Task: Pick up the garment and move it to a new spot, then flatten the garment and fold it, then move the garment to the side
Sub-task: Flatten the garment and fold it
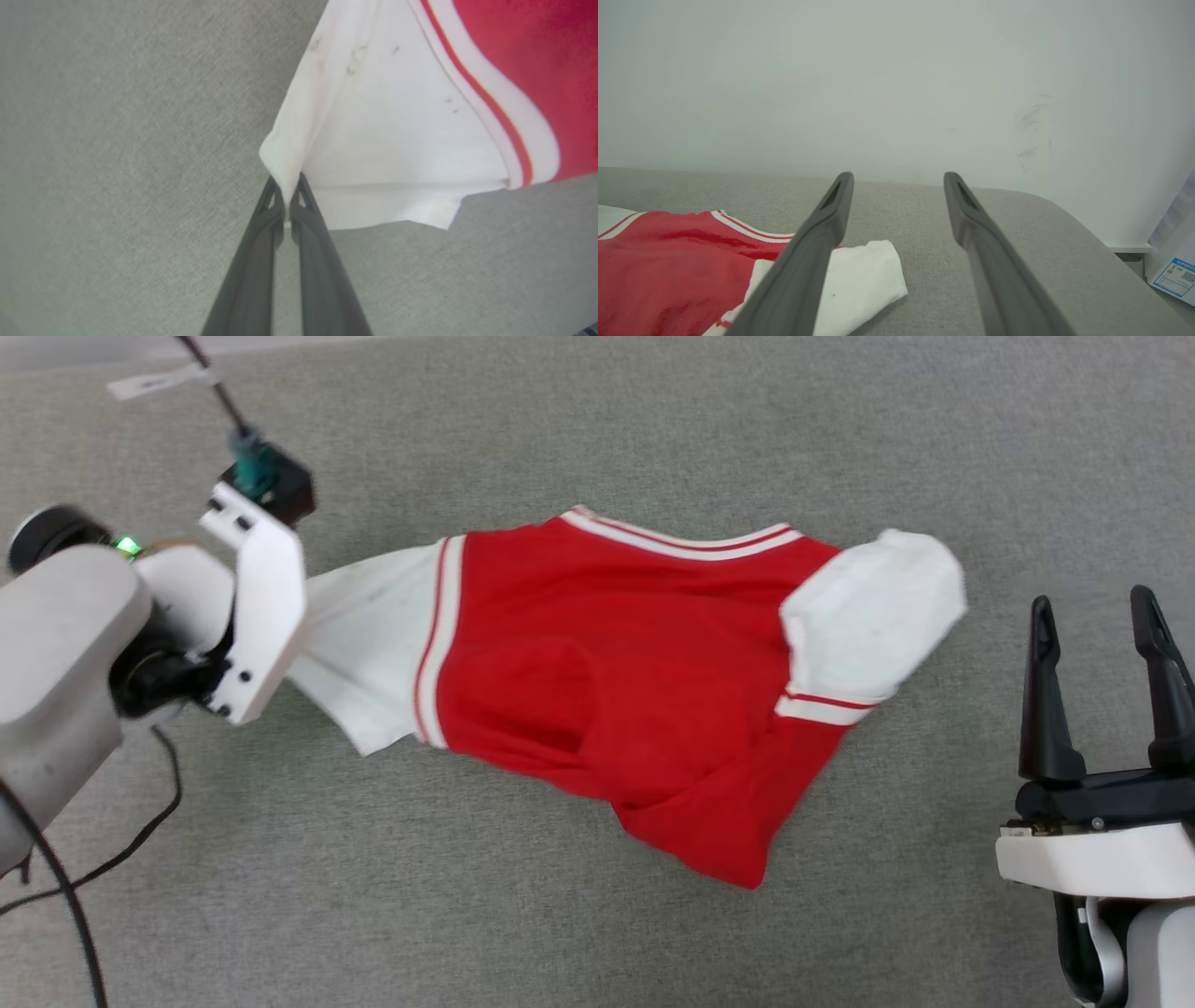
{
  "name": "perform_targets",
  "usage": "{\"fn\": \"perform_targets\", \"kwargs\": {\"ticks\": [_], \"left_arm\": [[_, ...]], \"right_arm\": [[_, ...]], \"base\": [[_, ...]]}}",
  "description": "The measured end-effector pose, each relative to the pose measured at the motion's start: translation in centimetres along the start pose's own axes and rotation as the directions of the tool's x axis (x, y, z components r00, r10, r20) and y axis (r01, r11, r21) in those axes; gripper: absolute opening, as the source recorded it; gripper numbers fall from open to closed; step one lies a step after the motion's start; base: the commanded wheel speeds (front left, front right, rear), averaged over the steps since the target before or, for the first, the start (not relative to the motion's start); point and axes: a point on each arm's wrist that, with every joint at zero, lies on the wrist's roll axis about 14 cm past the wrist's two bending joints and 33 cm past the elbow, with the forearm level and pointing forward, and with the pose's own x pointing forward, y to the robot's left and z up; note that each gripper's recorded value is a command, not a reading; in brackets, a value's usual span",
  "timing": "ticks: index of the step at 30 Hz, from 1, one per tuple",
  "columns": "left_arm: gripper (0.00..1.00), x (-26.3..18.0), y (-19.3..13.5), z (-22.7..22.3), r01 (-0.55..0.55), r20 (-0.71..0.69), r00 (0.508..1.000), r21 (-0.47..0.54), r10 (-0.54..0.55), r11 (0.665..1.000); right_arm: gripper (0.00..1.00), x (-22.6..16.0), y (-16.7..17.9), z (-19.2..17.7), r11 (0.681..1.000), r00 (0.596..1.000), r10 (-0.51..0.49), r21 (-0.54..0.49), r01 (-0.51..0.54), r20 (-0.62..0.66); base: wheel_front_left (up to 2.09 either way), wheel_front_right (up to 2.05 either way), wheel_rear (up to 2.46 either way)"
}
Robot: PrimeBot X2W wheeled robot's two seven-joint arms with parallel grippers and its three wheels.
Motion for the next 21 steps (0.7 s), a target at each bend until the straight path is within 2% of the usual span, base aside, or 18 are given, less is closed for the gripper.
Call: {"fn": "perform_targets", "kwargs": {"ticks": [6, 7, 8, 12, 14, 19, 21], "left_arm": [[0.00, -0.2, 1.8, -5.0, -0.046, -0.056, 0.998, -0.124, 0.040, 0.991], [0.45, -0.1, 1.8, -5.2, -0.049, -0.048, 0.998, -0.132, 0.043, 0.990], [1.00, 0.1, 1.6, -5.1, -0.048, -0.032, 0.998, -0.137, 0.044, 0.989], [1.00, -0.5, 2.0, -2.7, -0.084, 0.118, 0.988, -0.121, 0.099, 0.989], [1.00, -1.5, 2.7, -0.6, -0.132, 0.242, 0.958, -0.108, 0.155, 0.985], [1.00, -5.1, 3.0, 3.4, -0.209, 0.532, 0.813, -0.116, 0.238, 0.971], [1.00, -6.8, 3.2, 4.1, -0.236, 0.617, 0.735, -0.155, 0.281, 0.959]], "right_arm": [[1.00, 0.2, 1.1, 0.1, 1.000, 1.000, 0.031, 0.001, -0.031, 0.003], [1.00, 0.1, 1.1, 0.0, 0.999, 0.999, 0.033, 0.001, -0.033, 0.000], [1.00, 0.1, 1.2, 0.0, 0.999, 0.999, 0.035, 0.001, -0.035, -0.002], [1.00, 0.1, 1.3, 0.5, 0.999, 0.999, 0.052, -0.010, -0.052, 0.009], [1.00, 0.3, 1.2, 1.2, 0.998, 0.998, 0.065, -0.028, -0.064, 0.028], [1.00, 1.4, 0.6, 4.0, 0.992, 0.990, 0.098, -0.093, -0.088, 0.100], [1.00, 2.0, 0.4, 5.1, 0.986, 0.985, 0.121, -0.128, -0.105, 0.125]], "base": [[0.00, 0.00, 0.00], [0.00, 0.00, 0.00], [0.00, 0.00, 0.00], [0.00, 0.00, 0.00], [0.00, 0.00, 0.00], [0.00, 0.00, 0.00], [0.00, 0.00, 0.00]]}}
